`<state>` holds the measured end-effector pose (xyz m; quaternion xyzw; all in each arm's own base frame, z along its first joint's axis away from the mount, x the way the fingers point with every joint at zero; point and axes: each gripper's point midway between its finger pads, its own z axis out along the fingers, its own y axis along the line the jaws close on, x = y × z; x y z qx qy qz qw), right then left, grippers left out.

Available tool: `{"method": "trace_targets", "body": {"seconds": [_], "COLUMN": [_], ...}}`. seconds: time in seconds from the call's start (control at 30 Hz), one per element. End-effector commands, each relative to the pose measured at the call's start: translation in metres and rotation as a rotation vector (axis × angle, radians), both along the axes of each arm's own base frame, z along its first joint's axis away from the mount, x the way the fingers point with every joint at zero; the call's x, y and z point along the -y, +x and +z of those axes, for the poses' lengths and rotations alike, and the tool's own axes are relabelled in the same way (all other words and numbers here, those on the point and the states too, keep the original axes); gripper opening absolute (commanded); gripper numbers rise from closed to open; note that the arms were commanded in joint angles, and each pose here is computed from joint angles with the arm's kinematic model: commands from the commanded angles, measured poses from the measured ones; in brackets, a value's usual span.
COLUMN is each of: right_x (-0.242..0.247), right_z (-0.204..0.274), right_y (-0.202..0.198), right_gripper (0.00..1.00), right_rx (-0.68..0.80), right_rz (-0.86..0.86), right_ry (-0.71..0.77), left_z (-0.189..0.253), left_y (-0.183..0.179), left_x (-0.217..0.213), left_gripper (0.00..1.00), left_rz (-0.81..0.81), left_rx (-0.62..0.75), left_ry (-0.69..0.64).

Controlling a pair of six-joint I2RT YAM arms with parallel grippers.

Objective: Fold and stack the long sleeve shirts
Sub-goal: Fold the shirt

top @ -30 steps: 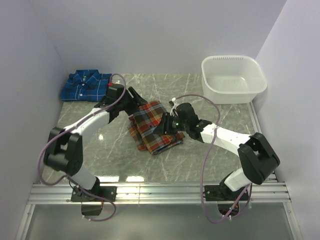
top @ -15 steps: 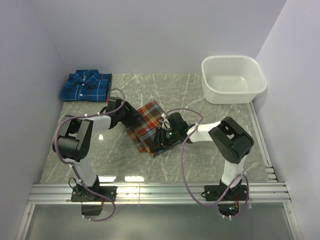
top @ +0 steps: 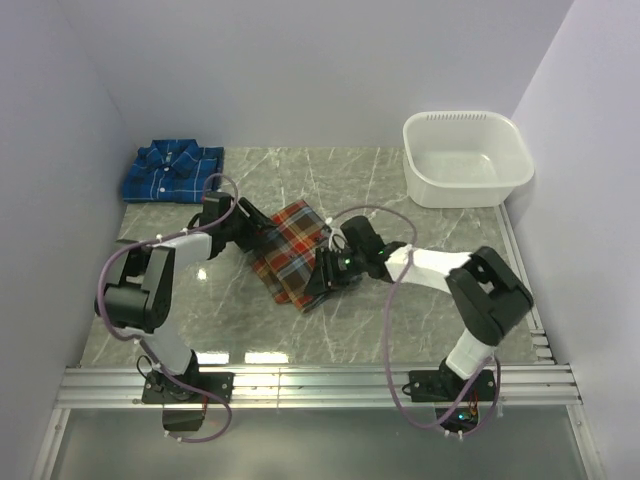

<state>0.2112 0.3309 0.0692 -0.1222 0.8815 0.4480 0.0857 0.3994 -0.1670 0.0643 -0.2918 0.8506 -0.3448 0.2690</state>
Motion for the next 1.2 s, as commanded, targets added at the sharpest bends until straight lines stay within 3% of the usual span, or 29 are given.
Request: {"method": "trace_targets", "body": {"seconds": [0.0, 0.1, 0.27, 0.53, 0.77, 0.93, 1.03, 1.17], "right_x": [0.010, 0.020, 0.034, 0.049, 0.064, 0.071, 0.078, 0.069], "right_z": [0.054, 0.066, 0.061, -0.014, -0.054, -0.028, -0.010, 0.041], "right_y": [0.029, 0.039, 0.061, 0.066, 0.052, 0.052, 0.057, 0.089], "right_gripper": [0.44, 0.44, 0.43, 0.42, 0.39, 0.39, 0.39, 0.40], "right_rx": [0.158, 0.184, 0.183, 0.075, -0.055, 0.027, 0.099, 0.212], "right_rz": [-0.042, -0.071, -0.132, -0.218, -0.276, -0.271, -0.264, -0.283], "right_ry": [0.053, 0.082, 0.134, 0.097, 0.101, 0.086, 0.026, 0.070], "left_z": [0.063, 0.091, 0.092, 0.013, -0.036, -0.015, 0.022, 0.071], "left_y": [-0.001, -0.012, -0.048, -0.109, -0.146, -0.141, -0.120, -0.086], "left_x": [0.012, 0.019, 0.053, 0.097, 0.081, 0.077, 0.076, 0.067], "left_gripper": [0.70, 0.74, 0.76, 0.73, 0.70, 0.70, 0.71, 0.71], "left_rz": [-0.071, -0.091, -0.183, -0.318, -0.283, -0.278, -0.271, -0.243], "left_rx": [0.138, 0.197, 0.195, 0.008, -0.136, -0.098, 0.006, 0.110], "left_ry": [0.014, 0.033, 0.016, -0.044, -0.055, -0.037, -0.004, -0.029]}}
